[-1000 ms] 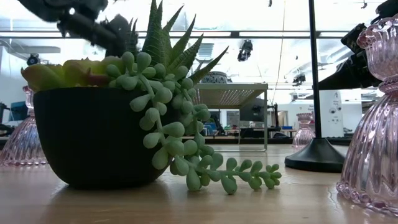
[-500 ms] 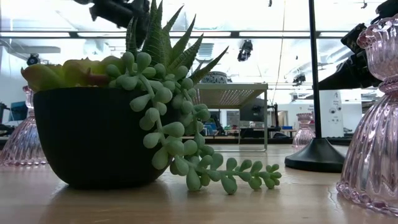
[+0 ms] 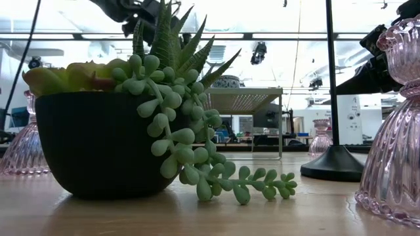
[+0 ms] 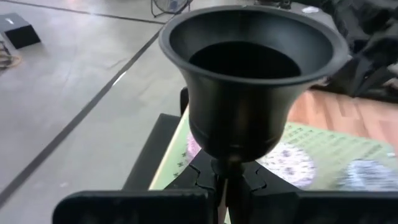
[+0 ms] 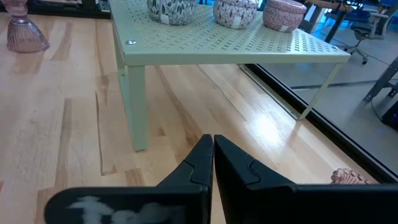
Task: Pick & Place candle stick holders
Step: Put the top left black candle holder on the shelf
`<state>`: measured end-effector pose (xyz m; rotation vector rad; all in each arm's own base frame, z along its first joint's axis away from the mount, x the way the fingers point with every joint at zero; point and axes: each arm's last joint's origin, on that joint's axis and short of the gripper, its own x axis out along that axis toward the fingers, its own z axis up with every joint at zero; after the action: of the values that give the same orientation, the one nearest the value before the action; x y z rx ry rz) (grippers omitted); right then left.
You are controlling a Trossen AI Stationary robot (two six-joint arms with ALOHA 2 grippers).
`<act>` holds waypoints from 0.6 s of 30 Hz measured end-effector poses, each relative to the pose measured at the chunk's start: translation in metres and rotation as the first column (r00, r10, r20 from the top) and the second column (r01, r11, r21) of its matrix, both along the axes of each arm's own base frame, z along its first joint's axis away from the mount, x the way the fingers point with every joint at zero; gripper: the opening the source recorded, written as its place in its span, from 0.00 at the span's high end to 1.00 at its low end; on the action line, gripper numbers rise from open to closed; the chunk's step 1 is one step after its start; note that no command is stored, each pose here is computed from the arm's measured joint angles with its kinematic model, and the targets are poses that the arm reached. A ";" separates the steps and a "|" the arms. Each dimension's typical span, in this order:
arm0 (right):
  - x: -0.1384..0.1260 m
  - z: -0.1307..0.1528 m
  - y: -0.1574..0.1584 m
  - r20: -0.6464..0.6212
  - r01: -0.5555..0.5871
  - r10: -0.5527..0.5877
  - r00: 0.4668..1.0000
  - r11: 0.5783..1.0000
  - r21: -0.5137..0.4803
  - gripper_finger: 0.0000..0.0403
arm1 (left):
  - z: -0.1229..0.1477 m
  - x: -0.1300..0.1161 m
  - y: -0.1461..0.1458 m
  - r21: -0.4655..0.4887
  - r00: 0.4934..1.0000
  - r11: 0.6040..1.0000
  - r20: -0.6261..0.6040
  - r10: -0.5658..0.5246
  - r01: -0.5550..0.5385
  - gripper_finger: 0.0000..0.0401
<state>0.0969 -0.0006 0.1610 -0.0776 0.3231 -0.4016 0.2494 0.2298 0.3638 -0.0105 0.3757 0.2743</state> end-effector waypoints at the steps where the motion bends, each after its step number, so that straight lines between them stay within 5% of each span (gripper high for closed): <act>1: 0.000 0.000 0.000 0.000 0.000 0.000 1.000 1.000 0.000 0.98 | -0.002 0.003 0.001 0.007 1.000 1.000 0.001 -0.002 0.002 0.97; 18: 0.000 0.000 0.000 0.000 0.000 0.000 1.000 1.000 0.000 0.98 | -0.012 0.026 0.006 0.074 0.998 0.997 0.047 -0.032 0.029 0.97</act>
<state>0.0969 -0.0006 0.1610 -0.0774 0.3231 -0.4017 0.2759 0.2361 0.3521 0.0607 0.3176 0.2570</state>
